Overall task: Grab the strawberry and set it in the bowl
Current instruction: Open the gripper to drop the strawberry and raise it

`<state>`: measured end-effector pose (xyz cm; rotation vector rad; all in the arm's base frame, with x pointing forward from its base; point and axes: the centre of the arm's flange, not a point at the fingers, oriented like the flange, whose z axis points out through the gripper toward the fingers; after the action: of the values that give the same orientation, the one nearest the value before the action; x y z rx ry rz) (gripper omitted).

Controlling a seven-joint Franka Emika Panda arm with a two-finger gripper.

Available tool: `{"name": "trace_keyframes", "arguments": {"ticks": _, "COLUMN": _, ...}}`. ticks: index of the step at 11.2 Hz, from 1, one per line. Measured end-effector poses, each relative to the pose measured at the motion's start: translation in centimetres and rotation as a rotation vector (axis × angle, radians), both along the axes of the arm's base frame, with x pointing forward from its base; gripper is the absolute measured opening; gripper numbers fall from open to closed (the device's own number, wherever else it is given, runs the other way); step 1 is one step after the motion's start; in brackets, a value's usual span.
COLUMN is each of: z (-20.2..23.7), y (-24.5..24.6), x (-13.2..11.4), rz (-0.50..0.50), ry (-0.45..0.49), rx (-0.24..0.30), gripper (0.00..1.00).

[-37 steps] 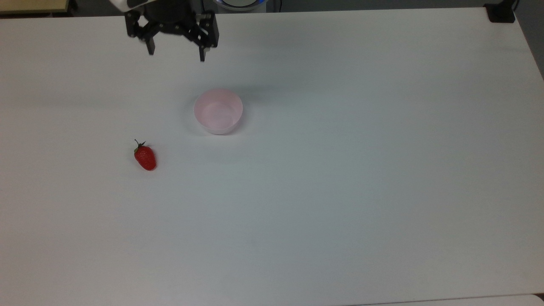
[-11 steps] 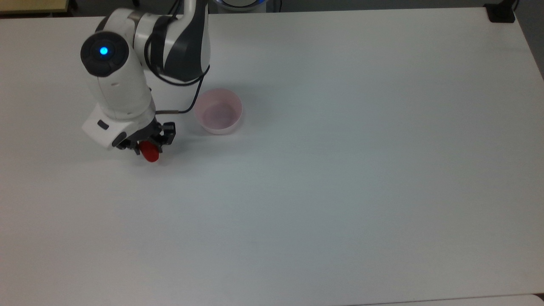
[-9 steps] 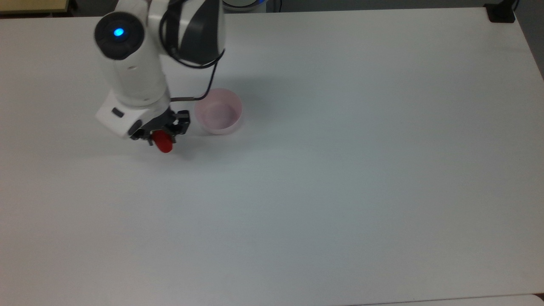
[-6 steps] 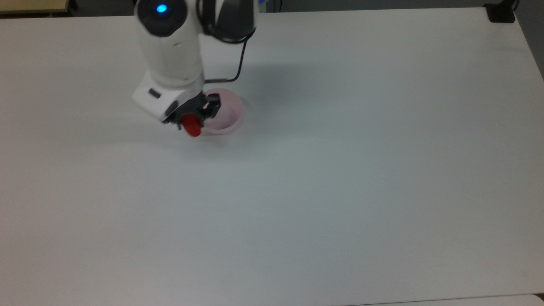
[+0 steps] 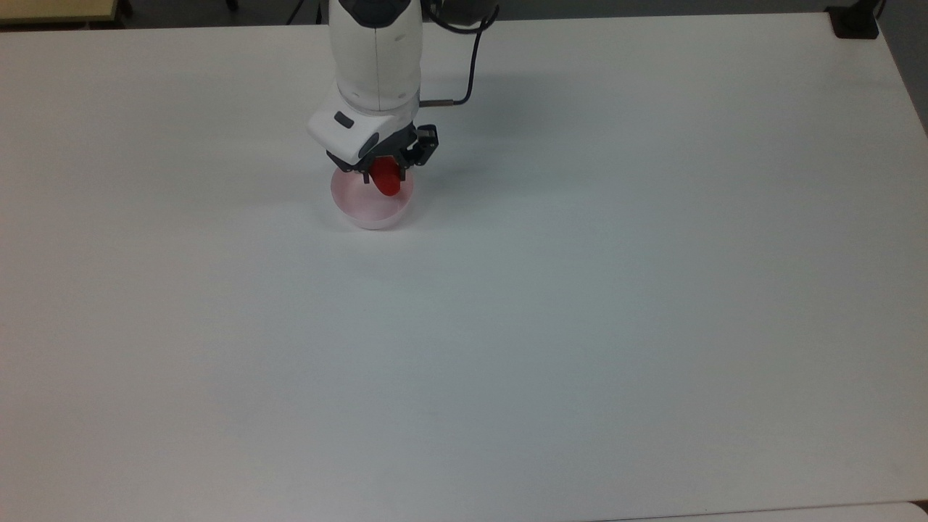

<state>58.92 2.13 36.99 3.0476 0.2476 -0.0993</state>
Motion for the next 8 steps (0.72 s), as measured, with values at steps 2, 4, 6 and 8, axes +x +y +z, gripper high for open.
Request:
{"name": "trace_keyframes", "arguments": {"ticks": 2, "z": -1.3, "y": 0.0, "x": -0.2, "rz": -0.035, "ry": -0.027, "rx": -0.007, "gripper": 0.47}}
{"name": "trace_keyframes", "arguments": {"ticks": 4, "z": -1.4, "y": -0.2, "x": -0.2, "rz": -0.043, "ry": -0.026, "rx": -0.008, "gripper": 0.50}}
{"name": "trace_keyframes", "arguments": {"ticks": 6, "z": -1.1, "y": -0.4, "x": -0.1, "rz": -0.051, "ry": -0.034, "rx": -0.008, "gripper": 0.77}}
{"name": "trace_keyframes", "arguments": {"ticks": 8, "z": 0.5, "y": -0.3, "x": 0.3, "rz": -0.055, "ry": -0.029, "rx": -0.010, "gripper": 0.99}}
